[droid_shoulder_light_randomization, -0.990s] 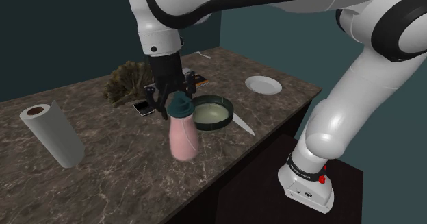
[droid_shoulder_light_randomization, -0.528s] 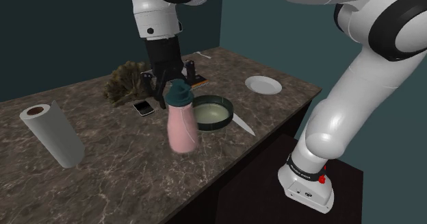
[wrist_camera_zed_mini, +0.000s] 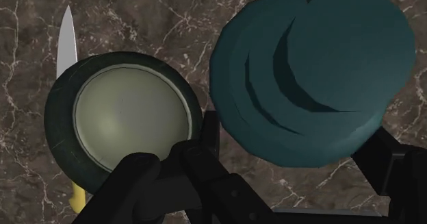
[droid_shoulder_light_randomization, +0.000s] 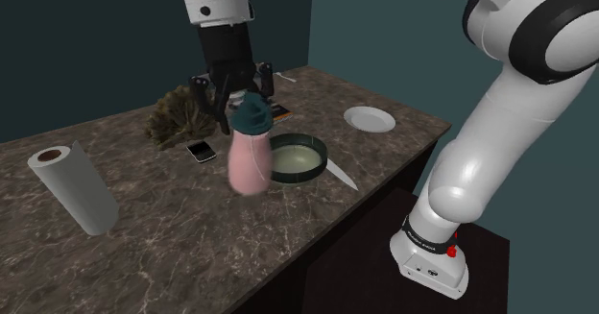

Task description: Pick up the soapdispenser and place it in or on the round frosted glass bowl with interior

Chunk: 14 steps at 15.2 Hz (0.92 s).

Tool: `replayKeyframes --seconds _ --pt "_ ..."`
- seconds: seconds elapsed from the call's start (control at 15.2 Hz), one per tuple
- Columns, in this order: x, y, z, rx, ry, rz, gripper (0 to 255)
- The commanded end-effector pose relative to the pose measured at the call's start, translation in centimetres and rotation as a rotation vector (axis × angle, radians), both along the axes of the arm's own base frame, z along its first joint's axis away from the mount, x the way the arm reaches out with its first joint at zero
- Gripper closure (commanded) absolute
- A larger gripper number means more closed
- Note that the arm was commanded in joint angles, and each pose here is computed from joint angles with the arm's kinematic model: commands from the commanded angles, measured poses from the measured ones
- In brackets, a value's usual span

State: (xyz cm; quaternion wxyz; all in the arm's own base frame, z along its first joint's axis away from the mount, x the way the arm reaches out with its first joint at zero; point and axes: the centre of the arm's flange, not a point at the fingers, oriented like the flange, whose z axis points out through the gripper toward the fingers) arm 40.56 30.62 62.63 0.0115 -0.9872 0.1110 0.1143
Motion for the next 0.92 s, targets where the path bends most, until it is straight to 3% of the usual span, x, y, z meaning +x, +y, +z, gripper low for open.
replayKeyframes --seconds 0.0,0.59,0.86 --pt "-0.1 0.0 1.2 0.0 0.0 0.0 255" --pt "-0.1 0.0 5.6 0.0 0.0 0.0 255" --pt "1.0 -5.0 6.9 0.0 0.0 0.0 255"
